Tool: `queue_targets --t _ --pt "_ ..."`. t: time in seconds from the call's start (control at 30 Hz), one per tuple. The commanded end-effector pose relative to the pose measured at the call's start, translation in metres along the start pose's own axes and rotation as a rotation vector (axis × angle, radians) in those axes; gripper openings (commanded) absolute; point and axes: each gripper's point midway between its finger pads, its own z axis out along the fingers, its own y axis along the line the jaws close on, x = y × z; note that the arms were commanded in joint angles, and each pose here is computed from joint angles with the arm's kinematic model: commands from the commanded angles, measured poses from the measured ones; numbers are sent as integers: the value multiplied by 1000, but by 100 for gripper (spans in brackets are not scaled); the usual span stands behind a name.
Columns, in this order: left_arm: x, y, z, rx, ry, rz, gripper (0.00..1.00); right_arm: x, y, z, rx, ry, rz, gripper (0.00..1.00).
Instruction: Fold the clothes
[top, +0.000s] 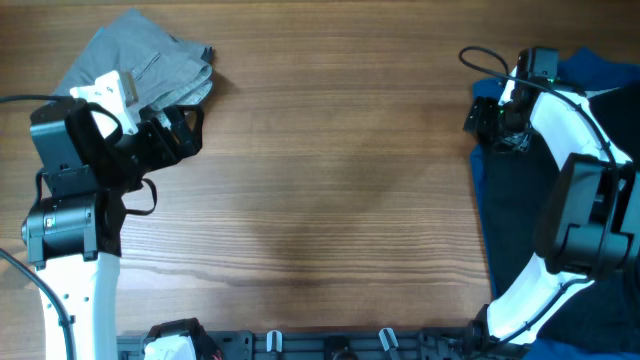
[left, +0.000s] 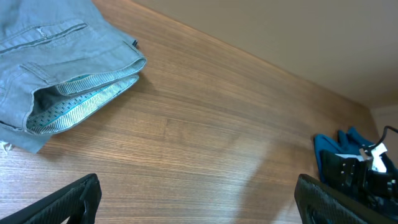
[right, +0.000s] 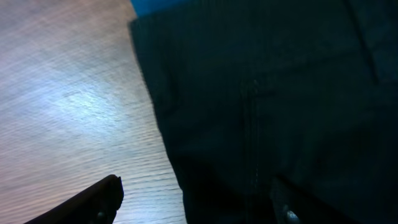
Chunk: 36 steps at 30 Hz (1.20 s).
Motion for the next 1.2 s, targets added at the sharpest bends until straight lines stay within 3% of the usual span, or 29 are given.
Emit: queue_targets --t 0.0,0.1,0.2,0.27,0.3,0.33,0.47,0.53,0.73,0.83,0.9,0.97,1.03,1.1,1.13,1.17 --pt "-3 -5 -4 12 0 25 100 -6 -6 -3 32 -13 -54 82" --pt "3 -1 -3 -8 22 18 100 -3 -17 -4 98 -3 -74 78" --pt "7 2 -3 -19 37 11 100 -2 -46 -9 267 -4 -35 51" --pt "7 2 -3 -19 37 11 100 2 -52 -11 302 10 -25 40" --pt "7 2 -3 -19 36 11 100 5 -52 -11 303 21 -25 27" --pt "7 2 -3 -19 36 11 100 6 -52 -13 304 22 -20 19" --pt "7 2 -3 -19 36 11 100 -15 -52 -49 280 -85 58 21" --pt "7 2 -3 -19 36 11 100 -25 -58 -73 265 -139 90 4" --pt "7 2 -3 -19 37 11 100 -32 -69 -100 249 -197 134 4" --pt "0 -1 -6 -13 6 21 100 -54 -9 -151 -23 -268 -48 4" --pt "-14 -3 -18 -22 -60 39 100 -60 55 -227 -227 -384 -202 4" --pt "-26 -1 -34 -57 -130 49 100 -38 123 -289 -387 -461 -358 4" --pt "-31 1 -46 -79 -171 53 100 12 196 -311 -504 -440 -543 4" --pt "-34 1 -56 -89 -203 56 100 82 265 -306 -600 -324 -738 5" --pt "-36 1 -60 -91 -216 71 100 130 299 -299 -644 -238 -858 11" --pt "-37 -1 -62 -92 -224 97 100 179 326 -290 -665 -160 -986 25"
